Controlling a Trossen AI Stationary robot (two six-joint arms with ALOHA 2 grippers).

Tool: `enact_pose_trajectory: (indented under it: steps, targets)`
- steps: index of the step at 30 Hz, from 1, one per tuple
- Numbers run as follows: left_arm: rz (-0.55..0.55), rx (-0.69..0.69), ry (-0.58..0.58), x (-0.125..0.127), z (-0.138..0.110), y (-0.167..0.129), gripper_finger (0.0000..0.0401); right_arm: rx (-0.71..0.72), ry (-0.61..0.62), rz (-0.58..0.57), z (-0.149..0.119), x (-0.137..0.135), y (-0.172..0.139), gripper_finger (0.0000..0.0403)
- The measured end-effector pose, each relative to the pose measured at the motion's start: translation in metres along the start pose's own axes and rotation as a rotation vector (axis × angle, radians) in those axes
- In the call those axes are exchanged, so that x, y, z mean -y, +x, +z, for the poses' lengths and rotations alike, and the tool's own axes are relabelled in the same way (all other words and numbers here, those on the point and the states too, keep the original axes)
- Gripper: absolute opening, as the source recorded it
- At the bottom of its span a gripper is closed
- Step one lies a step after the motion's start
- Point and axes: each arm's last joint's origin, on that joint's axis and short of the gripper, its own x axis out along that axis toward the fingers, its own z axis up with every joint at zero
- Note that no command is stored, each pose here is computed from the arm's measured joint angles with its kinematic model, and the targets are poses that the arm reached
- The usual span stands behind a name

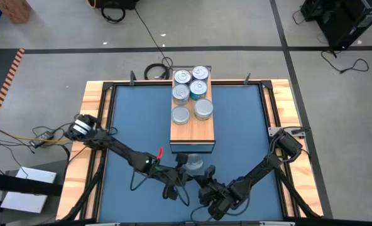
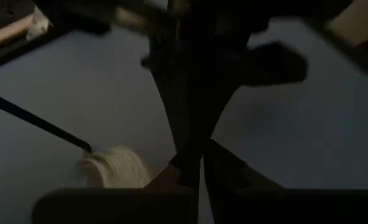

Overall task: Stack canned seafood by type on shelf
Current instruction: Stack the green tuna can on top of the other green tuna can on the shelf

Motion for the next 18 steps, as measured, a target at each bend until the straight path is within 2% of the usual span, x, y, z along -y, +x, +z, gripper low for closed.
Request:
enact_pose_trajectory:
  steps: [2,4,11,15,18]
  targets:
    - [-0.003,0.016,-0.002,-0.001,0.006,-0.009,0.0029,0.002,-0.008,0.004,0.0,-0.001,-0.001,0.0003]
    - [-0.004,0.011,0.006,-0.002,0.009,-0.015,0.0031,0.0,-0.018,0.006,-0.001,-0.002,-0.003,0.0012]
    - [0.005,-0.051,0.004,-0.001,0.001,-0.018,0.0004,-0.003,0.023,-0.017,-0.002,-0.001,-0.003,0.0099]
    - [0.081,-0.101,0.019,-0.002,-0.013,-0.016,0.0005,-0.04,0.09,-0.029,-0.004,0.007,0.003,0.0144]
    - [0.106,-0.13,0.019,-0.008,-0.024,-0.013,0.0004,-0.104,0.127,0.028,-0.008,0.015,0.013,0.0171]
